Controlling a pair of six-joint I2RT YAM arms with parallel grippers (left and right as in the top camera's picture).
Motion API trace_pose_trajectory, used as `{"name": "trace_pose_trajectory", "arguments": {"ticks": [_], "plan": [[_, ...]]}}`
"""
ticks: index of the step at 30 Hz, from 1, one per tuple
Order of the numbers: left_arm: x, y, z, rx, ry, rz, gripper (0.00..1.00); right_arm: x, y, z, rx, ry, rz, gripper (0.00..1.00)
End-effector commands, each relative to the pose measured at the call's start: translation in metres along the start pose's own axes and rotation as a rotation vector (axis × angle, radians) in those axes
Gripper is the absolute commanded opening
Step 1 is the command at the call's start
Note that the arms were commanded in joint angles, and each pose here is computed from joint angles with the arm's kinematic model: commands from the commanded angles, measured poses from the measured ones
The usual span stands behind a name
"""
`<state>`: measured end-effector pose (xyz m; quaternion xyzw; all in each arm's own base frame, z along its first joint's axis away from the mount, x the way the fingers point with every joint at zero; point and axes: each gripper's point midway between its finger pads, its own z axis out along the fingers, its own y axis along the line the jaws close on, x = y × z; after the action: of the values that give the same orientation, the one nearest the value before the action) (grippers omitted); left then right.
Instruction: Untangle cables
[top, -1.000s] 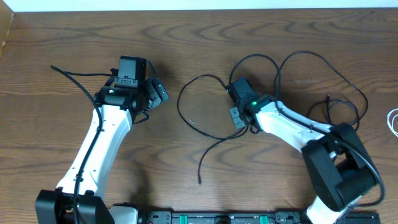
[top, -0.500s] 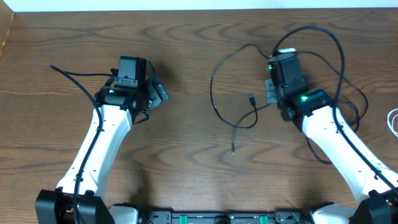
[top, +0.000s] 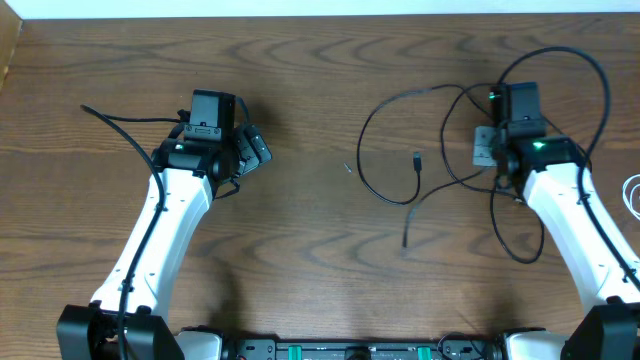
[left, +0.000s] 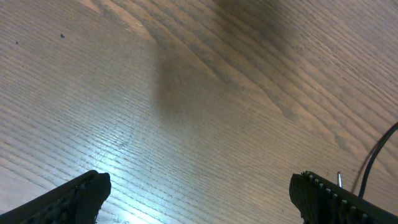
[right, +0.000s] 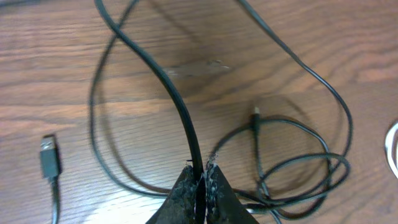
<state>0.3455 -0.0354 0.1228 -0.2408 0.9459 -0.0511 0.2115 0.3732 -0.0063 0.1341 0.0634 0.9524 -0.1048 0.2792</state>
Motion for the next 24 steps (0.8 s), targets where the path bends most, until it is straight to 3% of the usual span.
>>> {"name": "trace_pose_trajectory", "arguments": {"ticks": [1,2,4,5,6,7,24], "plan": [[-0.005,0.002,0.000,-0.011,-0.010,-0.006,0.98,0.001,-0.013,0.004,-0.010,0.016,0.033,0.06],[-0.005,0.002,0.000,-0.011,-0.010,-0.006,0.98,0.001,-0.010,0.005,-0.041,0.023,0.041,0.10],[-0.005,0.002,0.000,-0.011,-0.010,-0.006,0.98,0.002,-0.004,0.005,-0.086,0.031,0.046,0.33],[-0.005,0.002,0.000,-0.011,-0.010,-0.006,0.98,0.002,-0.003,0.005,-0.092,0.031,0.046,0.74],[-0.005,0.002,0.000,-0.011,-0.010,-0.006,0.98,0.002,-0.003,0.005,-0.092,0.030,0.046,0.92],[-0.005,0.002,0.000,-0.011,-0.010,-0.006,0.98,0.002,-0.003,0.005,-0.092,0.029,0.046,0.99],[-0.005,0.002,0.000,-0.011,-0.010,-0.006,0.98,0.005,-0.003,0.005,-0.091,0.042,0.043,0.99]]}}
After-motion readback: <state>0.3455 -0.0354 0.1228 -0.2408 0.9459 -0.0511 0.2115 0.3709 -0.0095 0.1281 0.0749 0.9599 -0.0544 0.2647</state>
